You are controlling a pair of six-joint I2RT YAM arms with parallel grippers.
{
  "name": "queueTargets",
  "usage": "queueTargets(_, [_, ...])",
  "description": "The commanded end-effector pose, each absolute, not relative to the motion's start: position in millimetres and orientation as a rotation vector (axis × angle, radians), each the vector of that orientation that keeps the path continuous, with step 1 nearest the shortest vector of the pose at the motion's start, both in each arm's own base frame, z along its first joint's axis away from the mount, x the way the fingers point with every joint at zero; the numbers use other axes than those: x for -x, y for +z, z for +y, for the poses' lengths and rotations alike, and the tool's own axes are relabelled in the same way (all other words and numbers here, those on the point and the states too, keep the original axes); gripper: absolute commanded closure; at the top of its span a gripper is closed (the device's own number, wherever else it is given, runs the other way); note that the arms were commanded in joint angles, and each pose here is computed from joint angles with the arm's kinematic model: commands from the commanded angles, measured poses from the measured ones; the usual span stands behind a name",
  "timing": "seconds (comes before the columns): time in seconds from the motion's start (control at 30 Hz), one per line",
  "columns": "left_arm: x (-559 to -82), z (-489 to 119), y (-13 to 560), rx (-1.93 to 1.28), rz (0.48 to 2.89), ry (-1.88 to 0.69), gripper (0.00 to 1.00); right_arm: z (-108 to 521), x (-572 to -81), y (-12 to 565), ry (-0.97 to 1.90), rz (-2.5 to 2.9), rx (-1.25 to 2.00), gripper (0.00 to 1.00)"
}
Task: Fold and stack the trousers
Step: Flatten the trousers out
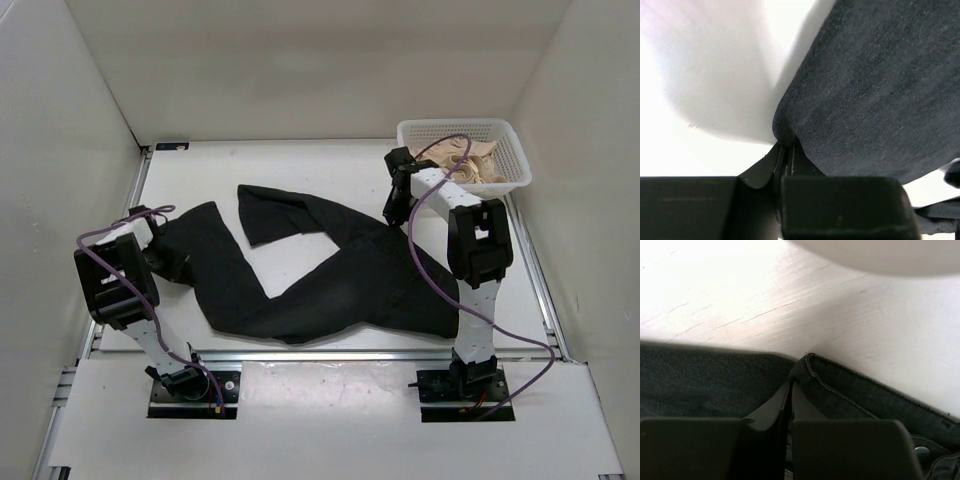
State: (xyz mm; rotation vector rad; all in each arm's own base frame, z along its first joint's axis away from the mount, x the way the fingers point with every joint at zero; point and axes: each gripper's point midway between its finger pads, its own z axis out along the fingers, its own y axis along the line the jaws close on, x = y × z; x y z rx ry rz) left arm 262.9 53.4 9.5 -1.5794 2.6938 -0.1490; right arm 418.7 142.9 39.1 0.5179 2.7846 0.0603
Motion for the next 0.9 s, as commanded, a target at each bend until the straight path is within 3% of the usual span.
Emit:
queueTargets(0.0, [-295.3,60.4,16.4,1.473,2.642,-0.170,0.90,130.8,-422.3,67.9,-0.014,2.699,-0.527,1.00])
queueTargets(0.1, [-314.2,63.6,43.0,1.375,2.582,-0.188,0.90,122.1,-416.9,99.2,-0.037,2.613,-0.511,1.00])
queueTargets(0.3, [-362.2,60.9,123.5,1.213,2.412,-0.368,0.90,113.9,-435.7,216.0,0.037,2.344,-0.424,1.00])
queueTargets(0.4, [-395.1,58.7,194.1,1.115,2.311,-0.426,0.90,108.5,-455.4,302.4,0.090,2.185,-0.380,1.00])
queueTargets(0.43, [-402.6,56.2,211.6,1.101,2.291,-0.437,0.90,109.3,-459.8,359.0,0.146,2.063,-0.373,1.00])
queueTargets(0.57, [-415.7,57.9,311.8,1.001,2.130,-0.469,0.90,101.8,-428.3,454.2,0.236,1.882,-0.343,1.00])
queueTargets(0.67, [-404.2,55.9,363.9,0.945,2.019,-0.469,0.90,85.1,-390.4,463.6,0.224,1.860,-0.371,1.00])
queueTargets(0.73, [-392.9,53.8,359.7,0.966,2.023,-0.463,0.90,76.5,-371.6,450.8,0.214,1.872,-0.408,1.00])
queueTargets(0.87, [-355.0,43.1,327.9,0.965,2.085,-0.443,0.90,41.3,-302.9,350.3,0.100,1.991,-0.569,1.00])
